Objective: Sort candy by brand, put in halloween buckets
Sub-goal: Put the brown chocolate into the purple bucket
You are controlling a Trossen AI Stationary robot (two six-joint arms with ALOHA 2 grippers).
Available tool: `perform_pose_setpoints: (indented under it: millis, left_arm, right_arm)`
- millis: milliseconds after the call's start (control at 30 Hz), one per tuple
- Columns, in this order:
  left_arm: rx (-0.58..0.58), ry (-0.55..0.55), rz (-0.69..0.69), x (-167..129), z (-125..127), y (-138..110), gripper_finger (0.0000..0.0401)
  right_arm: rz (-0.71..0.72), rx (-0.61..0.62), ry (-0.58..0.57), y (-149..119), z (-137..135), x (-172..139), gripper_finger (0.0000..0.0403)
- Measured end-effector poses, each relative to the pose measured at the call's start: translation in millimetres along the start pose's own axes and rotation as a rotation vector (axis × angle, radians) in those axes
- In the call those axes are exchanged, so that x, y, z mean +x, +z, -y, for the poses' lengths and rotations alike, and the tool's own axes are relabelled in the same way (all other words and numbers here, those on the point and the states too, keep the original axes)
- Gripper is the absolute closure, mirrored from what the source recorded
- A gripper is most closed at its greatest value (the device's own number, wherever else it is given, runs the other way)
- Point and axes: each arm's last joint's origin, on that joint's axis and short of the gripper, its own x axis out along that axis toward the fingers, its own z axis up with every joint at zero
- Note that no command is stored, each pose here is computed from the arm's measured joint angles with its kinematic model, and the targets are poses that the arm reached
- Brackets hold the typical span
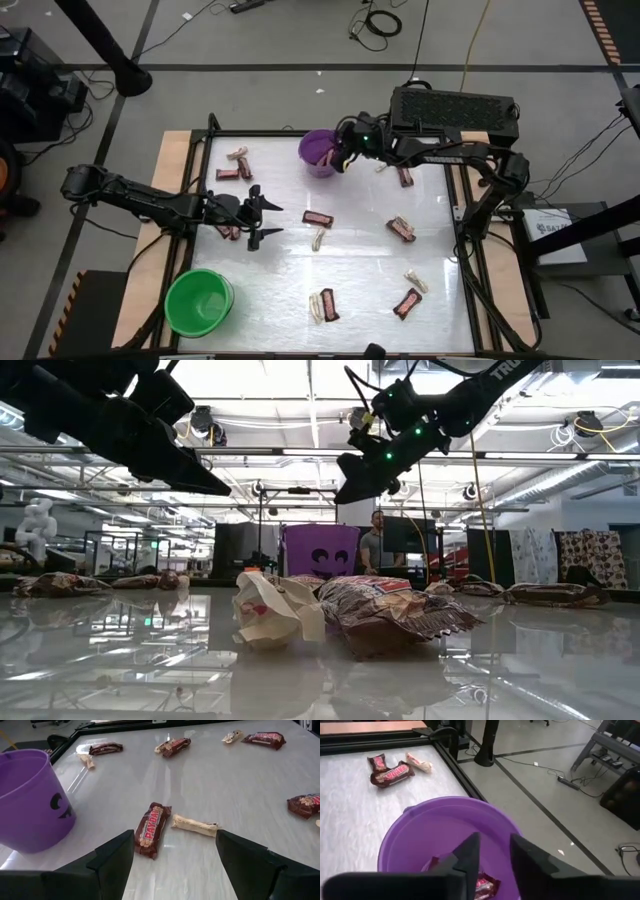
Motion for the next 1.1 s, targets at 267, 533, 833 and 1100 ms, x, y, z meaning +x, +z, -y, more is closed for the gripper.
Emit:
perform_pose_setpoints:
  millis: [267,533,833,1100]
  left_arm:
    - [-0.002,0.0,-0.004,0.0,0.0,-0.4,0.0116]
    - [-0.032,0.0,-0.003,0.0,0.0,-0.4,0.0116]
    - [-0.031,-0.001,0.006,0.0,0.1,0.5,0.0116]
    - [0.066,-0.003,0.046,-0.1,-0.3,4.2,0.0116]
  right_arm:
    - [0.02,-0.046,0.135,19.2,-23.9,-37.6,0.0247]
    - [-0.213,-0.037,0.622,14.9,-77.9,-112.7,0.0243]
    - [-0.761,-0.022,0.785,-36.8,-158.2,-175.5,0.0243]
    - [-0.909,-0.225,0.824,-84.5,-223.2,-200.7,0.0243]
